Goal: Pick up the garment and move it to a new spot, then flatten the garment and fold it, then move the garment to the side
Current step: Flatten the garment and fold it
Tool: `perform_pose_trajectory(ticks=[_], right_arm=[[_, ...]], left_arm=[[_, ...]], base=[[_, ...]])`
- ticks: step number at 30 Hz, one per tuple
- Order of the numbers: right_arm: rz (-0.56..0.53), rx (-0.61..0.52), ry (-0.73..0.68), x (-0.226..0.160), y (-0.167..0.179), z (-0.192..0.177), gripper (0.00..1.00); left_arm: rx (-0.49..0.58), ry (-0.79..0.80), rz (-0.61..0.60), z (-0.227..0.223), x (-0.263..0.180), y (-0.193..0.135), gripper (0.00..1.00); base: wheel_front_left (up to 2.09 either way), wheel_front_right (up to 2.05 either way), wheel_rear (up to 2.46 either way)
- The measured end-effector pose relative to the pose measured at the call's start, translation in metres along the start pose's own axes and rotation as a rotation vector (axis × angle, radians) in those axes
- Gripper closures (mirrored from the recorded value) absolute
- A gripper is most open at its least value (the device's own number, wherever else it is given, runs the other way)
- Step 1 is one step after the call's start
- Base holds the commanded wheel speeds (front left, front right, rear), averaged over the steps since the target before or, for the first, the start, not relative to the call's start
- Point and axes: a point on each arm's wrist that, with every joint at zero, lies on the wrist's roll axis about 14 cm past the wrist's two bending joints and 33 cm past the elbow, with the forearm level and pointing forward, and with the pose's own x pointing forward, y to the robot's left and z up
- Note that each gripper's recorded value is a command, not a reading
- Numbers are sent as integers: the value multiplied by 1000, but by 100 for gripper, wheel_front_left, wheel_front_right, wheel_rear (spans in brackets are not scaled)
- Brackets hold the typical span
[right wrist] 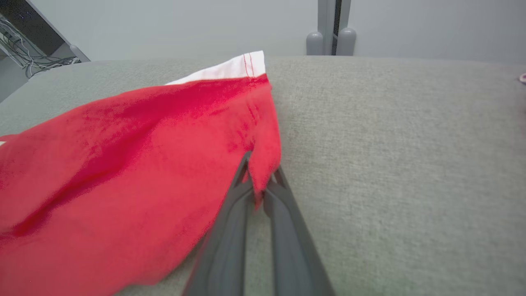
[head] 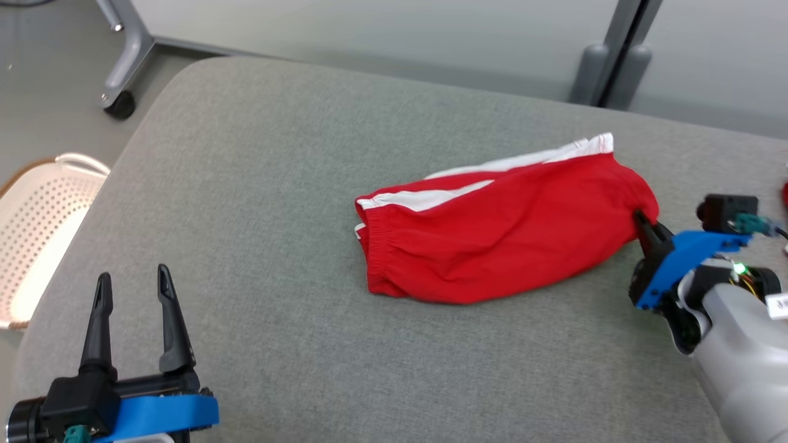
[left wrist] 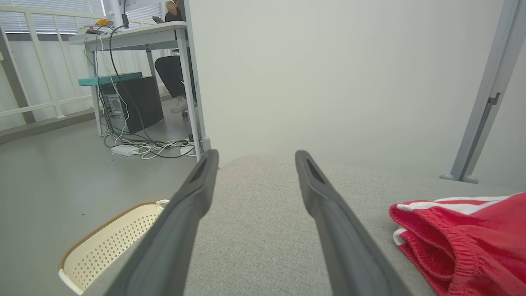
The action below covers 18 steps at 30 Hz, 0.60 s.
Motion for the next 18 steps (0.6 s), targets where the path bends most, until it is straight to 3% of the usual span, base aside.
perform_pose_trajectory(ticks=[12, 18], right_arm=[[-200, 126, -148, -86, -95, 4, 100], [-230, 147, -173, -104, -109, 1, 100]], left_arm=[[2, -46, -54, 12, -4, -11, 0], [6, -49, -71, 12, -1, -14, 0]], base=[[0, 0, 0], [0, 0, 0]])
